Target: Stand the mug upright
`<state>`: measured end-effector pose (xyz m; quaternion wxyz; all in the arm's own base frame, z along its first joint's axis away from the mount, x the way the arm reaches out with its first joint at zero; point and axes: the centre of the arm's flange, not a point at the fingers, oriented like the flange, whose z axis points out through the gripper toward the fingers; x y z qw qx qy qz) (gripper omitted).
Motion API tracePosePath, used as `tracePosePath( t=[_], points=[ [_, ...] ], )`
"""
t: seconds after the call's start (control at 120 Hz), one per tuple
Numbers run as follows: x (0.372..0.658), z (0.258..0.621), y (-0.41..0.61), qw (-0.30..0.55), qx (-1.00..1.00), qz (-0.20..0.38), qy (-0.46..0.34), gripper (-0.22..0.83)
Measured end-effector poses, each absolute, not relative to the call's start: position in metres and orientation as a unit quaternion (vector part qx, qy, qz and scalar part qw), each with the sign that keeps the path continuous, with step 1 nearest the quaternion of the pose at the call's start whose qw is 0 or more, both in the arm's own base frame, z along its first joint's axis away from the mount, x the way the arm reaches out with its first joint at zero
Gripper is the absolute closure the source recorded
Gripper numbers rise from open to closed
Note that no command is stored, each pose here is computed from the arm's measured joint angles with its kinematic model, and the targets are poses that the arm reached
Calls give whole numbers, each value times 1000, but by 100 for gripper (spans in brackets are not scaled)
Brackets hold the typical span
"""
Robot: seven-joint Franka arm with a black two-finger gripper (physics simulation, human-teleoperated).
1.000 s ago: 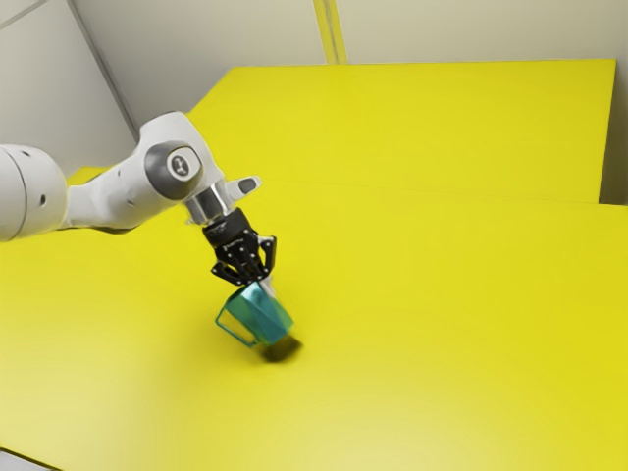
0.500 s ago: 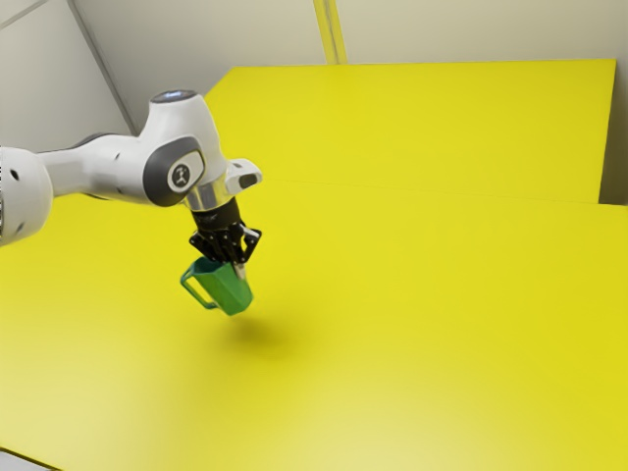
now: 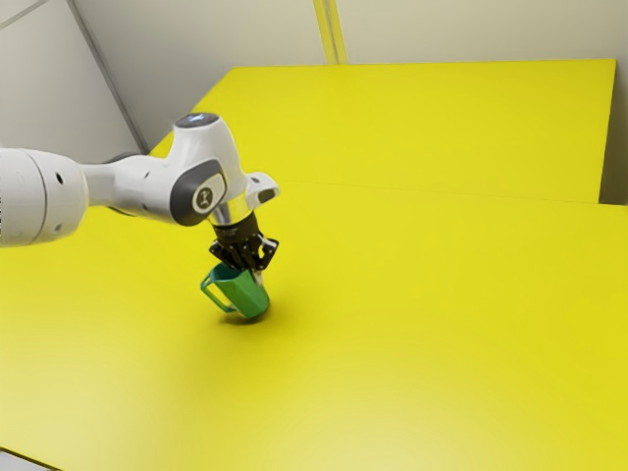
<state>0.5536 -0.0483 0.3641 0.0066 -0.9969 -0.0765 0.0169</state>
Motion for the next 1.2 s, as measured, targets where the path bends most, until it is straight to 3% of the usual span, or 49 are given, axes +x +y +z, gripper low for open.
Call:
tracePosePath(
  t=[0.325,0.492,0.633,0.858,1.2],
  points=[
    [558,350,-44,7,-996,18,-87,76],
    [557,362,-44,2,-996,11,-89,39],
    [555,380,-44,0,-996,-3,-88,20],
    [547,437,-47,-4,-995,-48,-83,7],
    [568,565,-61,21,-994,-109,-17,1]
  ],
)
